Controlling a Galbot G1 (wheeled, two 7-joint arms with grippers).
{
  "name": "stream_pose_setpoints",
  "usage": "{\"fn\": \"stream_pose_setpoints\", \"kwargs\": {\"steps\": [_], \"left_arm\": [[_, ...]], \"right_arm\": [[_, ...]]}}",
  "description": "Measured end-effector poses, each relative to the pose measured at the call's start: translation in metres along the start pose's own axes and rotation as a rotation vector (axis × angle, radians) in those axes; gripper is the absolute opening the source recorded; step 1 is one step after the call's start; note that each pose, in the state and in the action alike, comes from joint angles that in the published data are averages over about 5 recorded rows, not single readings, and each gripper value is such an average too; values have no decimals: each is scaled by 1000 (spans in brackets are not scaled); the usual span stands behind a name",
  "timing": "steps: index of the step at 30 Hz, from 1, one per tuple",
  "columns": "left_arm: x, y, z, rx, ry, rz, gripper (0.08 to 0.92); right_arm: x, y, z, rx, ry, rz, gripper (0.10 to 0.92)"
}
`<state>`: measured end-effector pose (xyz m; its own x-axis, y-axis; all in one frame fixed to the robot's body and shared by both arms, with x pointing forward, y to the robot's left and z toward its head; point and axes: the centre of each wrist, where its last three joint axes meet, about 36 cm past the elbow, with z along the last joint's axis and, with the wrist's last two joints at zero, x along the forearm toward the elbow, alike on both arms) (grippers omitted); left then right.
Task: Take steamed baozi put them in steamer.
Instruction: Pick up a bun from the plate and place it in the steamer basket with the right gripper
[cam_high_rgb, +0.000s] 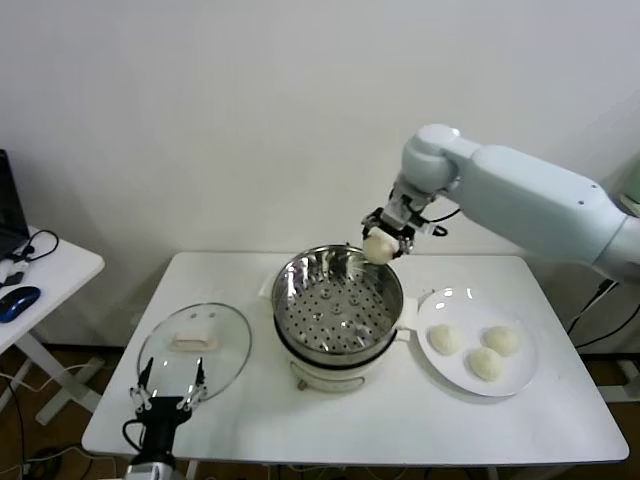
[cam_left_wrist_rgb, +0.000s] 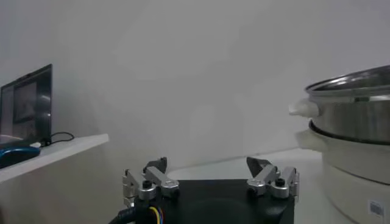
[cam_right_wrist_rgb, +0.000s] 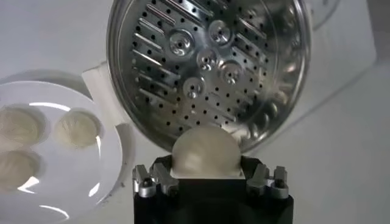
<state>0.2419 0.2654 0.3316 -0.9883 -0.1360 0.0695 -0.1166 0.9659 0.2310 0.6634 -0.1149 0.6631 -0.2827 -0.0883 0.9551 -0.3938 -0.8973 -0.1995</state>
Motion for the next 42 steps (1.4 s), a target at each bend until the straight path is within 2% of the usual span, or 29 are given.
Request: {"fn": "stream_pose_setpoints", "kwargs": {"steps": [11,24,31,42], "left_arm": [[9,6,6,-9,19,-2,823],[5,6,10,-9,31,-1,823],[5,4,11,-9,31,0,823],[6,4,11,-10,36,-3,823]], "right_arm": [[-56,-40,-35,182,45,-44,726],[-93,-58,-50,263,65,-69,731],[-98,-61,-53,287,75,-71,815],[-72,-57,-47,307,87,-70,823]]}}
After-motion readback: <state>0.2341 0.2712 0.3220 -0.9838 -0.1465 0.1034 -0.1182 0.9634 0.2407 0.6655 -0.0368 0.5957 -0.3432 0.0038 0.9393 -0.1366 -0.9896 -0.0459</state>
